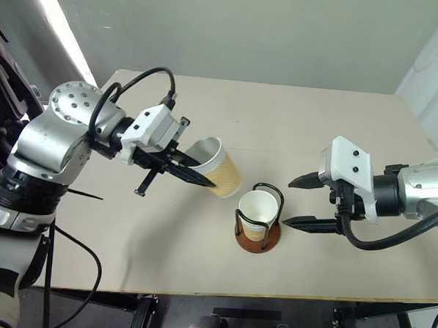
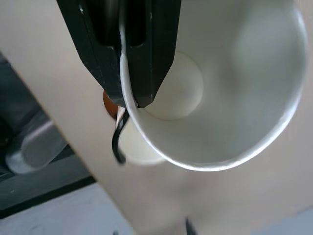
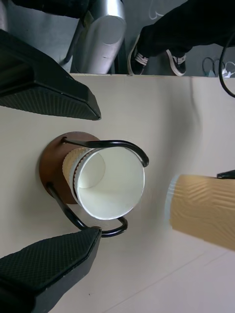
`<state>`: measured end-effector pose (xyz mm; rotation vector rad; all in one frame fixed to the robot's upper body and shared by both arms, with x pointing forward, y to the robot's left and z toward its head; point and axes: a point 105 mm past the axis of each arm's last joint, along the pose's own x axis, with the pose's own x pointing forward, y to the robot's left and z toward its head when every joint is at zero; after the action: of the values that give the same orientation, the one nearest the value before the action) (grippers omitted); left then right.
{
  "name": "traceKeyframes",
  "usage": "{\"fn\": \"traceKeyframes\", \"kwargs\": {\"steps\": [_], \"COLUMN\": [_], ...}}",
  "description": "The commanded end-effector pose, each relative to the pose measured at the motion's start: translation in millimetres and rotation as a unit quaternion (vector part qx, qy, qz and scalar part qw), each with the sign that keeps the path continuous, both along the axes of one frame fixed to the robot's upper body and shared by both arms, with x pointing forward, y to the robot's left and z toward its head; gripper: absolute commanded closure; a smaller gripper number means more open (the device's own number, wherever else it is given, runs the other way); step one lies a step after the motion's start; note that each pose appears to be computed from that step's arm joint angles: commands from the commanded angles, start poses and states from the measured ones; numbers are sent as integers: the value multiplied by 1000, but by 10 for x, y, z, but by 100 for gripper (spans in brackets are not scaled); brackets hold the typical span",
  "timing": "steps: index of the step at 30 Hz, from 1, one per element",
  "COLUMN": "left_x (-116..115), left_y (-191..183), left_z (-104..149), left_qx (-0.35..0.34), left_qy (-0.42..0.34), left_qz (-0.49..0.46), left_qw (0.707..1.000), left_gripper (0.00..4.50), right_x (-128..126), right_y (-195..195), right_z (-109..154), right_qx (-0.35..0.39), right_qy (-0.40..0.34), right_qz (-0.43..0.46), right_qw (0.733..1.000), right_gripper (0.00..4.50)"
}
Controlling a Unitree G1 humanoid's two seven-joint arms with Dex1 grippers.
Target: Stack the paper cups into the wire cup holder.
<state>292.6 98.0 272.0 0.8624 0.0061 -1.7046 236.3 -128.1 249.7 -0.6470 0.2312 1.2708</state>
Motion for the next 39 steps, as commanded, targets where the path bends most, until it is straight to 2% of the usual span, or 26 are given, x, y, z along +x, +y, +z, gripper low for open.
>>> {"fn": "traceKeyframes", "kwargs": {"steps": [1,19,26,39], "left_x": [-38,-30,-110,-52], "left_y": [-94,-724,-762,-730], "left_z": [72,-8,-92,-335], "left_qx": [8,67,93,144], "left_qy": [-15,-79,-80,-95], "left_qz": [-42,-176,-208,-225], "left_qw": [999,979,970,959], "left_gripper": [449,449,449,449], "right_x": [-11,-179,-272,-267], "right_y": [-69,-205,-233,-307], "right_z": [115,164,430,474], "right_qx": [-3,-15,-9,-15], "right_qy": [-26,-19,-57,-67], "right_qz": [-14,-47,-71,-100], "right_qw": [1000,999,996,993], "right_gripper": [98,98,98,98]}}
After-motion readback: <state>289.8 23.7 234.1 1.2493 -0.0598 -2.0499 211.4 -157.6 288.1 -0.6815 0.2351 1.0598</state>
